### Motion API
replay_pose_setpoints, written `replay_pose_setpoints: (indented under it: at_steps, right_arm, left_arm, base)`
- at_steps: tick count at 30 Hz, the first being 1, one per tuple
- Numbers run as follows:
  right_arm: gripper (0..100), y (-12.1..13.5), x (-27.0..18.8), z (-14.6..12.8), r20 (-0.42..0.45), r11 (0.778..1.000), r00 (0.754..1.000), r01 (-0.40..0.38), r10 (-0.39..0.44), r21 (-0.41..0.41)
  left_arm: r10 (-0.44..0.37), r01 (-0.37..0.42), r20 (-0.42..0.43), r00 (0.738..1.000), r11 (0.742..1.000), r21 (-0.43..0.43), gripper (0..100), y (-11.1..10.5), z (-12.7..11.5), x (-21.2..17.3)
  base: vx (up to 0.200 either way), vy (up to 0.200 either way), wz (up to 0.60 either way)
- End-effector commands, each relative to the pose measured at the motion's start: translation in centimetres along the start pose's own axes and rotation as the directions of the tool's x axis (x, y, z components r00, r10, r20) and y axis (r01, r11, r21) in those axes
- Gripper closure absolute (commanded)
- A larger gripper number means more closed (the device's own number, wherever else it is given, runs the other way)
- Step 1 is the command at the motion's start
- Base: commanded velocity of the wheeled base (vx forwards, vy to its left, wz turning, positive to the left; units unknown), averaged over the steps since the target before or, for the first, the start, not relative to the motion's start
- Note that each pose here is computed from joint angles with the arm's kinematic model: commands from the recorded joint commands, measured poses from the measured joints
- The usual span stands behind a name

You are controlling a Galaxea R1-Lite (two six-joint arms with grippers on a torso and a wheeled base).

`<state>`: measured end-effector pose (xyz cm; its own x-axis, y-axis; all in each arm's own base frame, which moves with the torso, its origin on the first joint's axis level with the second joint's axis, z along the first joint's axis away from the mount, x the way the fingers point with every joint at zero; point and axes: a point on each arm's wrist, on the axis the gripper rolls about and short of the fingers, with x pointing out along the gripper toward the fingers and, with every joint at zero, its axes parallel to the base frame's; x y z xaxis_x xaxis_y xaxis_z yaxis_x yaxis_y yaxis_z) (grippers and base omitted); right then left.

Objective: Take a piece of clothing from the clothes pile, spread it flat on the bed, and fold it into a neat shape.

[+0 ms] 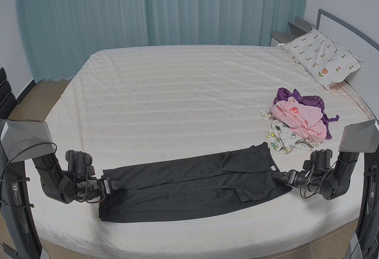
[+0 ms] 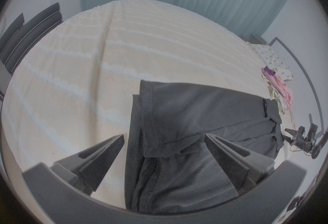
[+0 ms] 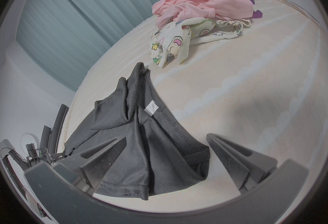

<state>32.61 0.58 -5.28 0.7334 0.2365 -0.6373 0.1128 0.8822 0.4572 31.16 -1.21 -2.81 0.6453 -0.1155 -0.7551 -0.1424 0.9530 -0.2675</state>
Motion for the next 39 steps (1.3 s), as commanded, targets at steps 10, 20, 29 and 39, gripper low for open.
replay_pose_setpoints:
  at_steps: [10,20,29,39]
  right_arm:
    - [0,0.3,0.3,-0.5,-0.016,1.000,1.000,-0.004,0.004,-0.008]
    - [0,0.2,0.4,-0.5,-0.018,1.000,1.000,-0.003,0.003,-0.008]
    - [0,0.2,0.4,-0.5,-0.017,1.000,1.000,-0.003,0.003,-0.008]
    - [0,0.2,0.4,-0.6,-0.018,1.000,1.000,-0.003,0.003,-0.008]
  left_arm:
    - [0.001,-0.001,-0.042,0.999,1.000,0.017,0,0.5,-0.8,2.2]
    - [-0.051,0.051,-0.007,0.999,0.998,0.022,0,0.1,-0.6,1.7]
    - [-0.076,0.075,0.024,0.997,0.996,0.042,0,-1.0,0.0,0.3]
    - [-0.066,0.065,0.007,0.998,0.996,0.057,0,-1.3,-0.4,0.6]
  base:
    - [0.000,0.000,0.00]
    - [0.000,0.000,0.00]
    - [0.000,0.000,0.00]
    - [0.000,0.000,0.00]
